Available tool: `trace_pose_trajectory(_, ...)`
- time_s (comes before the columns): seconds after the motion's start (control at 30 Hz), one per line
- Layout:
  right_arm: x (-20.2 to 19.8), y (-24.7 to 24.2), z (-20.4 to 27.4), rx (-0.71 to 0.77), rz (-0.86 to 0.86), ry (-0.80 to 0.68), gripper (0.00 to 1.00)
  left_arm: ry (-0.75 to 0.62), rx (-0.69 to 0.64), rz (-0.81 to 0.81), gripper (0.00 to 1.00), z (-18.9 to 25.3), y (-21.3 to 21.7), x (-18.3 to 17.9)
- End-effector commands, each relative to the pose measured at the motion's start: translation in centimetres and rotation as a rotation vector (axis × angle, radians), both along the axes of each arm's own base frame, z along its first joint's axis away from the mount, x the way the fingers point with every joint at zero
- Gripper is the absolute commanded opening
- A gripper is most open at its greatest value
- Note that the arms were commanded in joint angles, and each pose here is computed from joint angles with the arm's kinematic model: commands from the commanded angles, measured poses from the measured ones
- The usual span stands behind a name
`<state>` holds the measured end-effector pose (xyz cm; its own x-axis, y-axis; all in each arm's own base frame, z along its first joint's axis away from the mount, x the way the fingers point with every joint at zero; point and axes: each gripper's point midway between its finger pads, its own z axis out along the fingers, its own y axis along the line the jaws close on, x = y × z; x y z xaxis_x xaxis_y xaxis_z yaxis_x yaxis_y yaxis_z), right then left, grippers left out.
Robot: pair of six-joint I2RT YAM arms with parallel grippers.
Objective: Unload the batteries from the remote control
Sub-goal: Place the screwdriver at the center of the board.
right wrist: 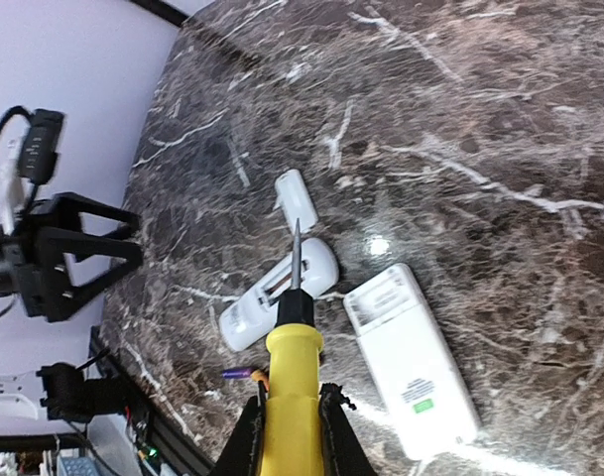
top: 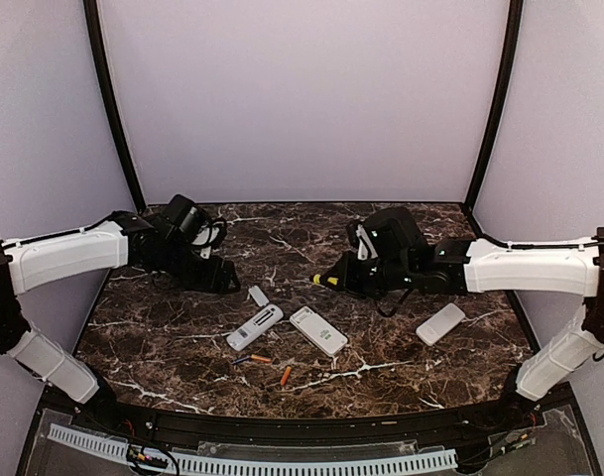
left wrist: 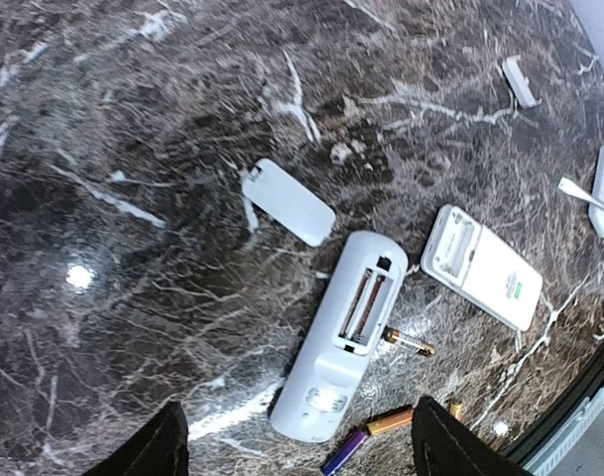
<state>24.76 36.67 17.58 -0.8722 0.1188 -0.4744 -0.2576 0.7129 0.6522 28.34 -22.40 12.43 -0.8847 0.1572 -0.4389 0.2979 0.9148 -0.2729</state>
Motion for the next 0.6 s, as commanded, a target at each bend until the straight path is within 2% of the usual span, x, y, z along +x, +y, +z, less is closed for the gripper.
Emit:
trace_pose_trajectory(0.0, 1.8, -5.4, -2.8, -0.197, -0.130, -0.027, 0.00, -0.055, -0.052, 0.044, 0.77, 4.6, 3.9, 2.0)
trace_pose_trajectory(0.17, 3.6, -6.3, -3.9, -0.145, -0.140, -0.032, 0.00, -0.187, -0.125, 0.187, 0.81, 9.4, 9.5, 5.3)
trace_pose_trajectory(0.3, 5.1, -5.8, -4.2, -0.159, -0.150, -0.054, 0.00, -0.248, -0.135, 0.265, 0.81, 10.6, 12.3, 6.4)
trace_pose_trajectory(0.47, 6.6, -4.9, -5.8, -0.201, -0.151, -0.059, 0.00, -0.356, -0.109, 0.330, 0.81, 10.9, 14.1, 7.3)
trace_pose_trajectory(0.57, 7.2, -4.3, -6.7, -0.207, -0.151, -0.055, 0.00, -0.363, -0.125, 0.332, 0.81, 10.6, 14.0, 7.3)
